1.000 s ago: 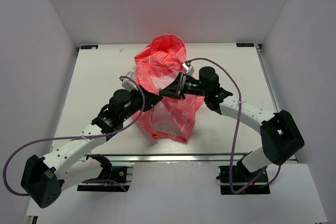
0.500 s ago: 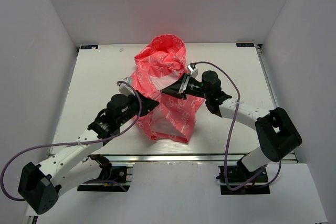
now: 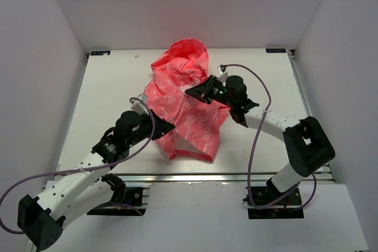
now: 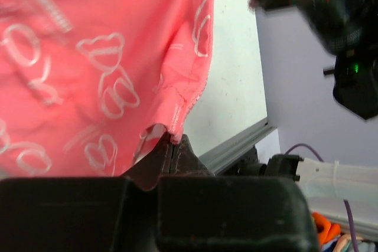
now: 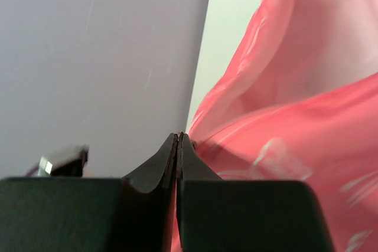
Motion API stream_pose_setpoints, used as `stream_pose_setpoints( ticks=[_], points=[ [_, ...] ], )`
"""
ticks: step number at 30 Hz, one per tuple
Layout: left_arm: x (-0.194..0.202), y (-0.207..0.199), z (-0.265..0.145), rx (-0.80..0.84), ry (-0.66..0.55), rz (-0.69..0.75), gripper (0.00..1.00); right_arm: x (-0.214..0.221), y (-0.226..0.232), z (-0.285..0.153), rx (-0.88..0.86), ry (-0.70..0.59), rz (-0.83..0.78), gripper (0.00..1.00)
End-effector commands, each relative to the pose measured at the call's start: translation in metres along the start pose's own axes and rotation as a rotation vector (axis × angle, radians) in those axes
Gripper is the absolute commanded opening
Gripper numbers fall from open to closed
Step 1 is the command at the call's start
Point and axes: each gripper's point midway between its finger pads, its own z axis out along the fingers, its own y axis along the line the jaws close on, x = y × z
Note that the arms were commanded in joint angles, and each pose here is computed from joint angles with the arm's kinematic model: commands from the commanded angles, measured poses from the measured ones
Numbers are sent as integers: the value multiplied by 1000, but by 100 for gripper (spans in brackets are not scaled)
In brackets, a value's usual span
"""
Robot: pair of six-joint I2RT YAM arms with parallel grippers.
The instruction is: Zip up the jacket
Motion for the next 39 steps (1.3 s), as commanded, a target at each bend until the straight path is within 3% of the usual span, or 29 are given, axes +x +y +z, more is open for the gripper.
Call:
stream_pose_setpoints(
  ticks=[1, 6, 10, 13, 14, 16, 17, 24, 28, 29, 30, 32, 33, 34, 35, 36, 38, 39],
  points=[
    [30, 13, -20, -32, 131, 11, 0, -93, 7, 14, 49, -343, -134, 0],
    [42, 19, -32, -46, 177, 2, 0, -144, -39, 34, 182, -491, -176, 0],
    [51, 21, -38, -45, 211, -21, 0, -204, -48, 52, 238, -627, -280, 0],
    [62, 21, -42, -31, 263, -40, 0, -235, -80, 66, 287, -665, -317, 0],
    [65, 21, -44, -27, 279, -43, 0, -255, -63, 71, 261, -702, -336, 0],
    [74, 26, -48, -47, 316, -67, 0, -266, -88, 83, 325, -687, -384, 0],
    [77, 27, -50, -45, 329, -71, 0, -280, -72, 88, 306, -708, -412, 0],
    [95, 32, -53, -44, 421, -67, 0, -294, -84, 107, 344, -663, -525, 0],
    [99, 34, -49, -35, 445, -60, 0, -282, -79, 115, 298, -587, -567, 0],
    [99, 35, -48, -41, 447, -62, 4, -275, -80, 118, 283, -546, -577, 0],
    [99, 36, -46, -50, 449, -59, 21, -271, -78, 119, 274, -526, -580, 0],
    [89, 40, -40, -117, 417, -46, 45, -255, -79, 123, 232, -443, -594, 2],
    [81, 40, -37, -139, 394, -30, 59, -251, -74, 122, 215, -417, -601, 28],
    [76, 44, -37, -178, 381, -8, 88, -246, -75, 122, 207, -389, -605, 39],
    [68, 45, -35, -207, 360, 13, 98, -236, -72, 122, 182, -344, -614, 63],
    [41, 33, -32, -215, 278, 65, 98, -236, -61, 117, 167, -336, -637, 89],
    [23, 33, -38, -297, 246, 103, 98, -229, -63, 106, 175, -309, -637, 89],
    [-9, 22, -41, -331, 141, 137, 98, -231, -46, 95, 162, -314, -645, 89]
  ],
)
